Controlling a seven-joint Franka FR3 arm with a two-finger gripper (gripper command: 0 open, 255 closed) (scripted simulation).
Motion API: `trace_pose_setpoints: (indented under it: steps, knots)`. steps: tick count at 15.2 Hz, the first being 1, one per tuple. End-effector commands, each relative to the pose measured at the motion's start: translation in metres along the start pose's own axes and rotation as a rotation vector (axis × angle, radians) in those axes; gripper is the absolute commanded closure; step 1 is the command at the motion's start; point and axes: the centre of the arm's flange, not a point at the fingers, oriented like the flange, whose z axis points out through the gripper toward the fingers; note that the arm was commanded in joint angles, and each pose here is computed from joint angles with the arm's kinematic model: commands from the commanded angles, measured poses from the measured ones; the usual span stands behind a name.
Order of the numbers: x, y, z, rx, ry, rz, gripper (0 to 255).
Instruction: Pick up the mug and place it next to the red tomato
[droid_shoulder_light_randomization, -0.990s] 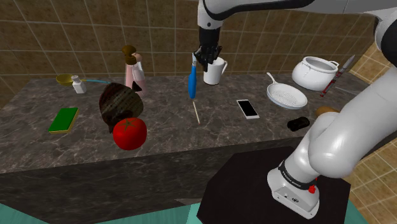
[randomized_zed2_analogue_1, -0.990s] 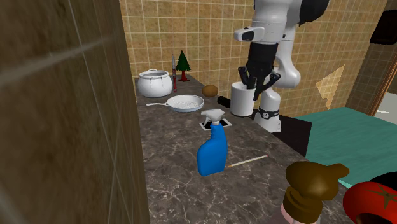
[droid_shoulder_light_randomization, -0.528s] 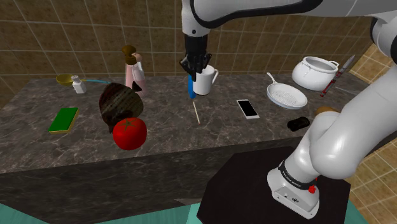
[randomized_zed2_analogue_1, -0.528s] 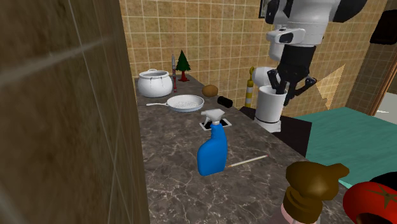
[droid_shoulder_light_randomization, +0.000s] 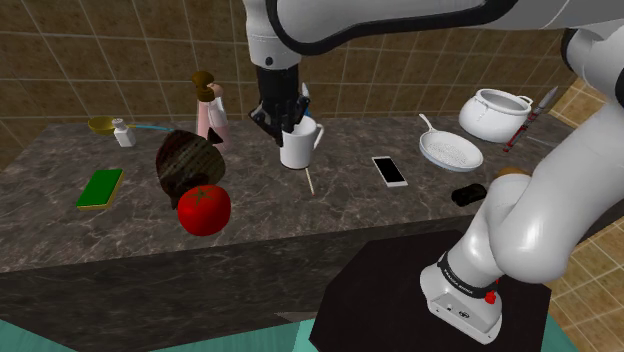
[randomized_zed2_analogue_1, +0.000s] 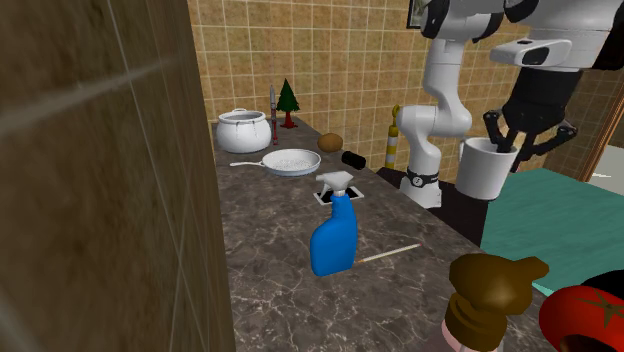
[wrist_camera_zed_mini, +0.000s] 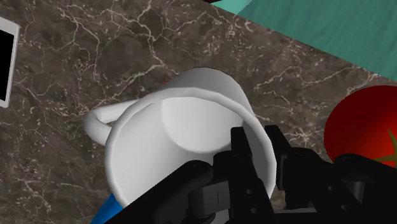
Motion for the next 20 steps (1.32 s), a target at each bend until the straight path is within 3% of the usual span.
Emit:
trace_pose_setpoints:
  steps: [1,5,20]
  knots:
    - [-0.009,-0.023,-0.001,0.001,0.0,0.002,255]
    - [-0.027,-0.072,-0.004,0.001,0.0,0.002,255]
    - [-0.024,-0.078,0.075,0.001,0.0,0.002,255]
